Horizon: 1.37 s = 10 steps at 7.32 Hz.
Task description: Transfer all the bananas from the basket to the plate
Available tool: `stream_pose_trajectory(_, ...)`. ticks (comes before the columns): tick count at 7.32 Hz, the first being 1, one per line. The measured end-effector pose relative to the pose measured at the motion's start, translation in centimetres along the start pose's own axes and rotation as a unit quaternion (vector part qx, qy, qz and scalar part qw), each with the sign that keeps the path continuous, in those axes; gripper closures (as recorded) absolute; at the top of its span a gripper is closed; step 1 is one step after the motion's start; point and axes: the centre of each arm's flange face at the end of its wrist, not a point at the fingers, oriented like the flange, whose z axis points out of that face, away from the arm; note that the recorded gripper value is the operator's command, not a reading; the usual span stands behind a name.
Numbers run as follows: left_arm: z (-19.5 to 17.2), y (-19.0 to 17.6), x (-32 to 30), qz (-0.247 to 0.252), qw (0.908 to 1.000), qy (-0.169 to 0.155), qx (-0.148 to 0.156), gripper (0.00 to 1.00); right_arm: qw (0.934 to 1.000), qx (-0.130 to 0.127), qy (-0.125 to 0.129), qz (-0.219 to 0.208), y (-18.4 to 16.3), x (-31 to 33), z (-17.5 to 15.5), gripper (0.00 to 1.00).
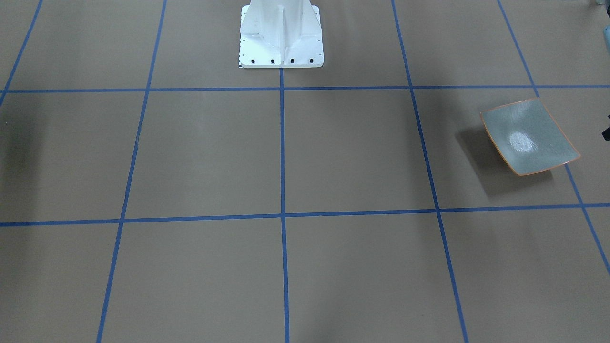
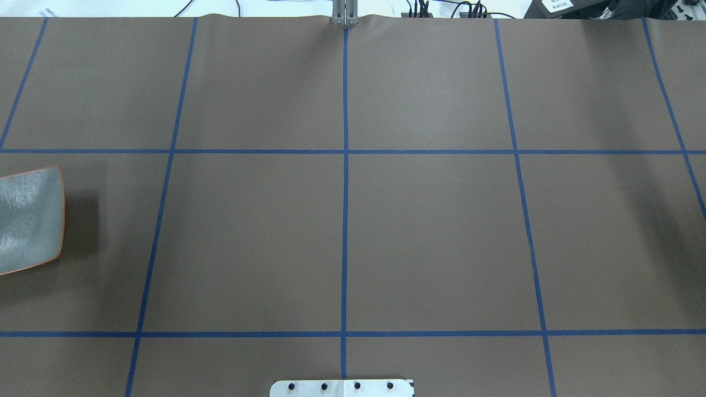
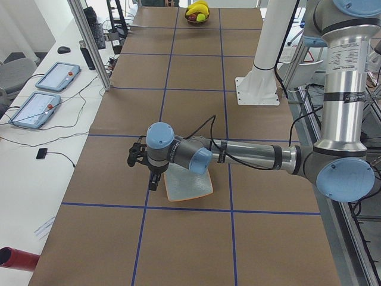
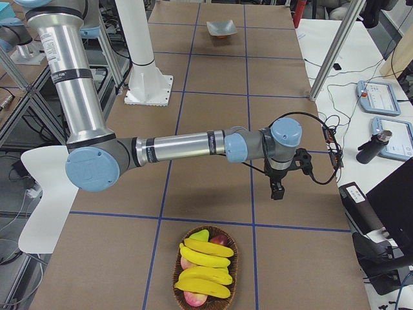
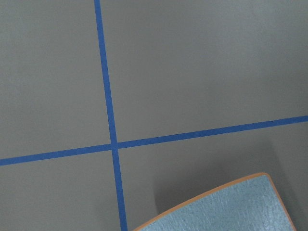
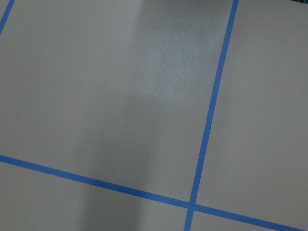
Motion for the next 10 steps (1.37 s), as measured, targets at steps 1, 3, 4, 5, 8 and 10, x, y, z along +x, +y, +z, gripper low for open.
stream_pose_trajectory(1, 0.0, 0.1, 0.0, -0.001, 1.0, -0.001, 0.0, 0.0, 0.9998, -0.01, -0.01, 0.013, 0.0, 0.0, -0.4, 0.0)
stream_pose_trajectory(3, -0.5, 1.0, 0.3, -0.001, 1.0, 0.003, 0.002, 0.0, 0.999, -0.016, -0.029, 0.031, 1.5, 0.2, -1.1, 0.0)
stream_pose_trajectory(4, -0.6, 1.6, 0.3, 0.0, 1.0, 0.004, 0.003, 0.0, 0.999, -0.013, -0.03, 0.03, 2.6, 0.2, -1.2, 0.0)
stream_pose_trajectory(5, -0.6, 2.1, 0.3, 0.0, 0.9999, 0.01, 0.001, 0.0, 0.9992, -0.007, -0.031, 0.023, 4.0, 0.2, -1.1, 0.0)
stream_pose_trajectory(8, -0.6, 2.7, 0.8, 0.0, 0.9994, 0.035, -0.004, 0.0, 0.999, 0.013, -0.037, 0.023, 6.9, 0.6, -0.1, 0.0)
stream_pose_trajectory(10, -0.8, 2.6, 1.0, 0.006, 0.9992, 0.04, 0.003, 0.0, 0.9988, 0.018, -0.038, 0.027, 7.4, 0.4, -0.2, 0.0)
